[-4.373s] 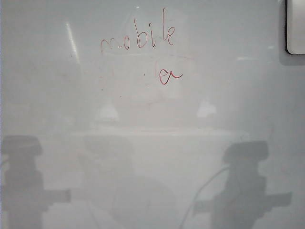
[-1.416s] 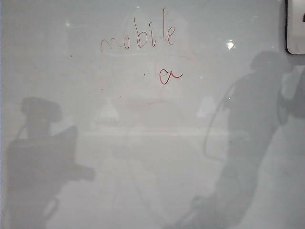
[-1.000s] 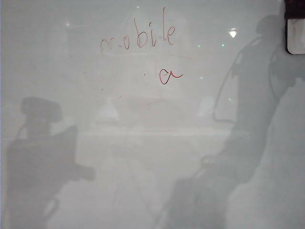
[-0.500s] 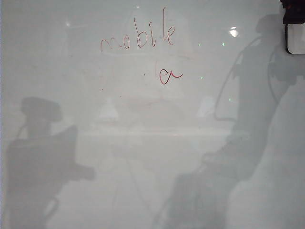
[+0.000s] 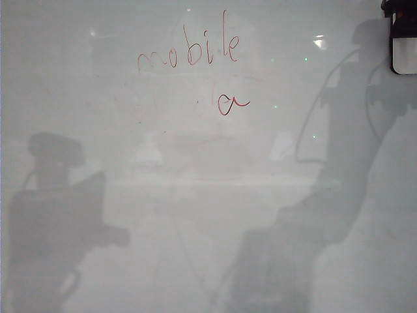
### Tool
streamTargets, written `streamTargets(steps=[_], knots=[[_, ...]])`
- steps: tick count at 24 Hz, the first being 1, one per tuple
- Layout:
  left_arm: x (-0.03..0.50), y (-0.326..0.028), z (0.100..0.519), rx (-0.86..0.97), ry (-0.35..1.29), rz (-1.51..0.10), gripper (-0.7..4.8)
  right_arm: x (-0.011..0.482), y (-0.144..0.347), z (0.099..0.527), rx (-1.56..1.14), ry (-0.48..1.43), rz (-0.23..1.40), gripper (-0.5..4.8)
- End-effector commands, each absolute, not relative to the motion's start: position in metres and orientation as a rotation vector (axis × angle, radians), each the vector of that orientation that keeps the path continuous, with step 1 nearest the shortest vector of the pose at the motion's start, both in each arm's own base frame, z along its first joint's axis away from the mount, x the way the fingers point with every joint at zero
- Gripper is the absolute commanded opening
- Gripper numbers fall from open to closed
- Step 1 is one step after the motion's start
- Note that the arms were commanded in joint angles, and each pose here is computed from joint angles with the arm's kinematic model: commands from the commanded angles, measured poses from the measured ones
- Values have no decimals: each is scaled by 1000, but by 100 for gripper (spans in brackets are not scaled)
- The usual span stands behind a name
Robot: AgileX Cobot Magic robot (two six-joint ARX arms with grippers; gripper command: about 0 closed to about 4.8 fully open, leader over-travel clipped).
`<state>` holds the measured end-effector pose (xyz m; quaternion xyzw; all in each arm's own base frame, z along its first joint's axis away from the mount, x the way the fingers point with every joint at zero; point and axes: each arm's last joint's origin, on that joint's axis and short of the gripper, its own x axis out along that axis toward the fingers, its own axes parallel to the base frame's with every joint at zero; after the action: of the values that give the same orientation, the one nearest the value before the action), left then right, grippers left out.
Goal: Grab the whiteboard eraser that is attached to the surface of the whiteboard and use it to clean the writing on the whiteboard.
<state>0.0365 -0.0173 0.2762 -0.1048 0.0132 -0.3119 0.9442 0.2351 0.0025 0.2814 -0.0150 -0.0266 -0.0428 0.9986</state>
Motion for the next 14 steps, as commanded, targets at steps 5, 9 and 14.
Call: streamTargets(steps=[5,9,14], knots=[[35,-17,279,-207,9,-639,-5,231,6,290,-28,-95,-68,281],[35,-17,279,-207,9,-639,-5,212,19,298,-55,-62,-7,241],[35,-17,279,-207,10,-643,-5,184,57,307,-158,-22,73,241]])
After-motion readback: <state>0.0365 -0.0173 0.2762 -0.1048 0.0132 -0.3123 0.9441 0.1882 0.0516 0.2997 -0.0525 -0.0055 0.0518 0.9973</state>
